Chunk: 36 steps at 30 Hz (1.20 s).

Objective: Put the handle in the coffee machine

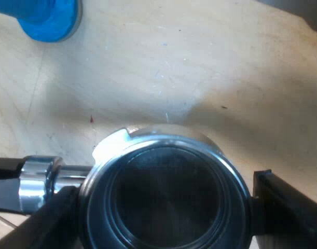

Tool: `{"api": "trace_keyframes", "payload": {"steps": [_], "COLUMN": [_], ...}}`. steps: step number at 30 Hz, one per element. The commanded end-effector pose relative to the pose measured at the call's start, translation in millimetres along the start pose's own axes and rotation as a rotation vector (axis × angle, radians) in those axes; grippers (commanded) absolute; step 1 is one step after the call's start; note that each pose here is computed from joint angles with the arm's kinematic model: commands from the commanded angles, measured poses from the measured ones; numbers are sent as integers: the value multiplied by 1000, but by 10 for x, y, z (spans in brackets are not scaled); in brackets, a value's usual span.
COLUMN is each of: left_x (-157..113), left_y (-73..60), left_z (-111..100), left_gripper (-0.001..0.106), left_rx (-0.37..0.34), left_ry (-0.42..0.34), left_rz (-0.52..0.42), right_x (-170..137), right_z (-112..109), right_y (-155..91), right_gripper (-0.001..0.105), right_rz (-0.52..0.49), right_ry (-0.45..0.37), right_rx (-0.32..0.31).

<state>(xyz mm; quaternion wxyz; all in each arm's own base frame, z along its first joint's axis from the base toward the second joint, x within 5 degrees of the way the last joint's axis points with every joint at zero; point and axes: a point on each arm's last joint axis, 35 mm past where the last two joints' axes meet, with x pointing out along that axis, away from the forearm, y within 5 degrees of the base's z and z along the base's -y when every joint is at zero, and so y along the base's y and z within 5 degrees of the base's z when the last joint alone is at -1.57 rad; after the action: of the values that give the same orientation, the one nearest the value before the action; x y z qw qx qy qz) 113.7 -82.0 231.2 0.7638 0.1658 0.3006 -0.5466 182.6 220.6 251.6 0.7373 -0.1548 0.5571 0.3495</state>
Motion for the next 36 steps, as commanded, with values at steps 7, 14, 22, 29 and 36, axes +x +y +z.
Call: {"api": "trace_keyframes", "payload": {"steps": [7, 14, 22, 29, 36], "left_x": [137, 148, 189, 197, 205], "left_y": [13, 33, 73, 74, 78], "left_z": [-175, -152, -132, -125, -129], "left_gripper": [80, 80, 80, 80, 80], "left_rx": [16, 17, 24, 26, 23], "left_ry": [-13, -28, -38, -50, -46], "left_rz": [6, 14, 17, -2, -4], "right_x": [-63, -63, -63, -63, -63], "right_z": [19, 21, 21, 21, 21], "right_y": [29, 30, 30, 30, 30], "right_gripper": [0, 0, 0, 0, 0], "right_rz": [45, 46, 46, 46, 46], "right_ry": [-20, -22, -22, -22, -22], "right_rx": [-9, -10, -10, -10, -10]}}
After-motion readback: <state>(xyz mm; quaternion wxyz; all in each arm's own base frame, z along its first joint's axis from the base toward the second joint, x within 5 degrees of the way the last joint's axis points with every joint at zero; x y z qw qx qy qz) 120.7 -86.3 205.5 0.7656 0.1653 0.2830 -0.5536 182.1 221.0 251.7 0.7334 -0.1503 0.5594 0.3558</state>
